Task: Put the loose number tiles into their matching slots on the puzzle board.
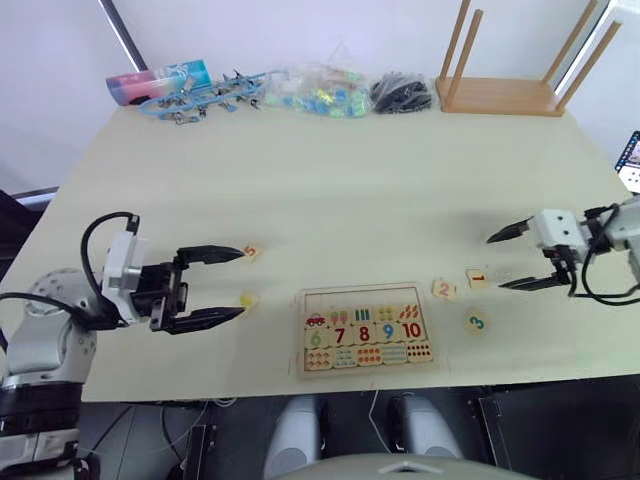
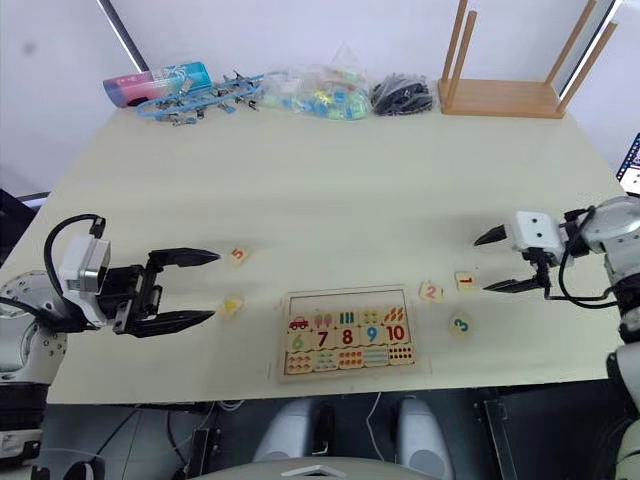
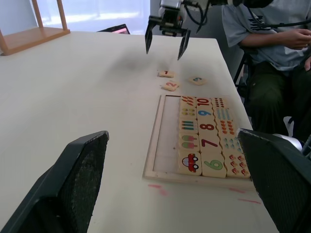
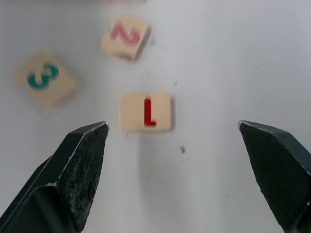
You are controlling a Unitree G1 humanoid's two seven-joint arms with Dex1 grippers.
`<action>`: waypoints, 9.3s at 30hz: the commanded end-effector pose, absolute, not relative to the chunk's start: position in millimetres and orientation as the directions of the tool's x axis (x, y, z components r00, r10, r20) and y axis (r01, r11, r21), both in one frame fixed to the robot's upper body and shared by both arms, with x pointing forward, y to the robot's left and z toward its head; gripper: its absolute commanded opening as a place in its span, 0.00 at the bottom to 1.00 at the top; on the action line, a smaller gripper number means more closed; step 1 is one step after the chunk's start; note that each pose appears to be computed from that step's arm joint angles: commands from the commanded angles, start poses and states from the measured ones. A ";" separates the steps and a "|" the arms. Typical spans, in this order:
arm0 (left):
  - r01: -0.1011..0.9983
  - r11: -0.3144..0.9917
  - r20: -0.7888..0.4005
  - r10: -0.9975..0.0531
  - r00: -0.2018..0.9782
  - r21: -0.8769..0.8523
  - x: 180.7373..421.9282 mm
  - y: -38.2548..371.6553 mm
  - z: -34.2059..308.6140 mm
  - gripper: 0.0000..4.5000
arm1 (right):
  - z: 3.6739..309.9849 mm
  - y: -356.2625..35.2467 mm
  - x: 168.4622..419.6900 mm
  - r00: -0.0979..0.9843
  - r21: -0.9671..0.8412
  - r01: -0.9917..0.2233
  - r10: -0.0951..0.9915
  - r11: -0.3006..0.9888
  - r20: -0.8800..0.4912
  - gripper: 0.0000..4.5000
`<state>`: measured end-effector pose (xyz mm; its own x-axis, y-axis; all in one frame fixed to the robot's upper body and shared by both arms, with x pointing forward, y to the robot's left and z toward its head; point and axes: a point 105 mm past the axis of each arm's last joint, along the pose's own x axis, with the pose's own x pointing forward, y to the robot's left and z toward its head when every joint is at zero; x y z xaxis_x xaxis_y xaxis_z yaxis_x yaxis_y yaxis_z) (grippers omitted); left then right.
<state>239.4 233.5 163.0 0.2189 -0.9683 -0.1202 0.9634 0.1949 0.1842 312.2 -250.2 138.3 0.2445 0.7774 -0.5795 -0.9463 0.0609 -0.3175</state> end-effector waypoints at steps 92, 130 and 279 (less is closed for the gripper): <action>0.942 0.235 -0.134 -0.953 0.271 0.238 222.8 275.5 156.4 1.00 | 119.3 -205.7 269.9 0.825 -0.213 -0.554 0.496 0.805 -0.272 0.19; 0.912 0.355 -0.170 -0.905 0.391 0.207 205.3 301.9 145.5 1.00 | 147.6 -8.1 265.0 0.148 -0.263 -0.965 0.815 -0.006 -0.561 0.19; 0.906 0.387 -0.241 -0.875 0.420 0.174 194.9 320.8 129.7 1.00 | 139.5 41.1 279.9 0.103 -0.236 -0.971 0.803 -0.048 -0.586 0.95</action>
<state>196.1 320.5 123.8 0.4416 -0.8654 -0.2370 0.8967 0.4171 0.1480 278.0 38.8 126.4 0.0966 0.7705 -0.6301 -0.9771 -0.0473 -0.2076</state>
